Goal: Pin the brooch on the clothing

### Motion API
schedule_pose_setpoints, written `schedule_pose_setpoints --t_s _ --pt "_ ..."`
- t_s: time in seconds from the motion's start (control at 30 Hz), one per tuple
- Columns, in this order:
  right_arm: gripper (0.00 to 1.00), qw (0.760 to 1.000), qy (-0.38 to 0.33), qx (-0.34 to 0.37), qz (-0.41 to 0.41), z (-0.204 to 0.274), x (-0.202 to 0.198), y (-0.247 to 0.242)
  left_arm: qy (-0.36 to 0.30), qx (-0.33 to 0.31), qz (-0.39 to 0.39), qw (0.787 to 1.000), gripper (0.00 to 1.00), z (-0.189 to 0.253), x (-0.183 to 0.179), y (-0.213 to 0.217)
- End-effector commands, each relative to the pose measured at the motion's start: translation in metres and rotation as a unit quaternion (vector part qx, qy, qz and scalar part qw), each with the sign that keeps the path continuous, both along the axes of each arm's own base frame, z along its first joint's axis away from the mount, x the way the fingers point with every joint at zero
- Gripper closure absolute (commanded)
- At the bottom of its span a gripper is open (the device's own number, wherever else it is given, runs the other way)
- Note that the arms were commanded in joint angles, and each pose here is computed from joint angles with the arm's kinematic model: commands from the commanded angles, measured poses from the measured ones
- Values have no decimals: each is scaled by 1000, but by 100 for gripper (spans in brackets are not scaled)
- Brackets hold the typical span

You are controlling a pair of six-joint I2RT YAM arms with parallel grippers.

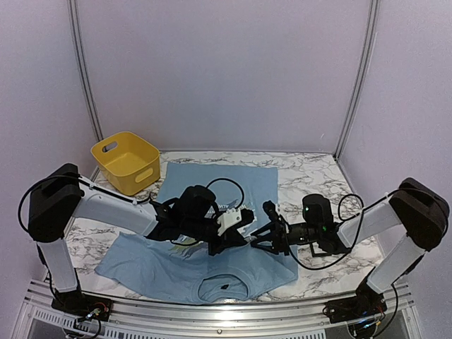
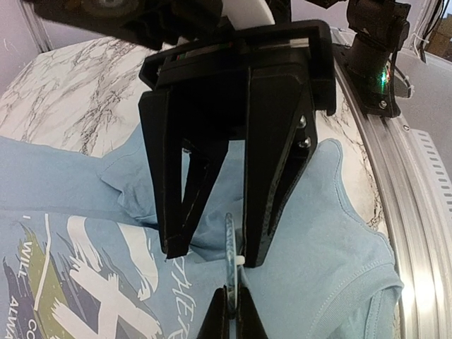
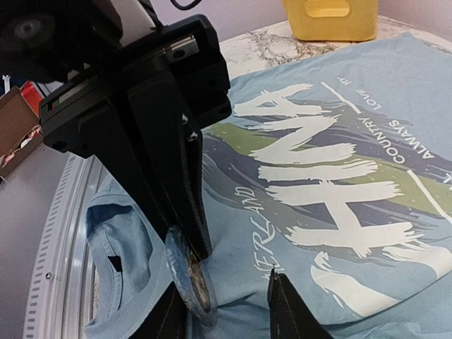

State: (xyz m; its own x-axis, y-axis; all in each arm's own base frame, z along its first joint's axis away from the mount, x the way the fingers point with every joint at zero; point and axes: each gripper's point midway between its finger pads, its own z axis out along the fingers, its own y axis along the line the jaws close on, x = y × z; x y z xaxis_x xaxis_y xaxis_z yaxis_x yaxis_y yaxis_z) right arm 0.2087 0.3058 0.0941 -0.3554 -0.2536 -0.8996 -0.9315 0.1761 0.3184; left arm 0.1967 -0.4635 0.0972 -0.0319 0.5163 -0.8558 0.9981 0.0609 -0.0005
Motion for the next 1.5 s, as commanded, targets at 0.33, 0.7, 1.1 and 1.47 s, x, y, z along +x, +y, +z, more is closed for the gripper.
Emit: schedule_pose_setpoints --t_s 0.33,0.7,1.1,1.47 --pt "62 983 -64 -62 -163 24 47 -35 -221 130 16 967 100 -33 11 10" --pt "61 953 -45 -99 -283 17 69 -68 -306 213 -47 927 32 -46 -27 22" --pt "92 905 75 -171 -383 -23 66 -103 -189 162 82 965 15 10 -11 55" --pt "100 818 166 -302 -461 -91 68 -135 50 230 488 840 45 -80 174 166"
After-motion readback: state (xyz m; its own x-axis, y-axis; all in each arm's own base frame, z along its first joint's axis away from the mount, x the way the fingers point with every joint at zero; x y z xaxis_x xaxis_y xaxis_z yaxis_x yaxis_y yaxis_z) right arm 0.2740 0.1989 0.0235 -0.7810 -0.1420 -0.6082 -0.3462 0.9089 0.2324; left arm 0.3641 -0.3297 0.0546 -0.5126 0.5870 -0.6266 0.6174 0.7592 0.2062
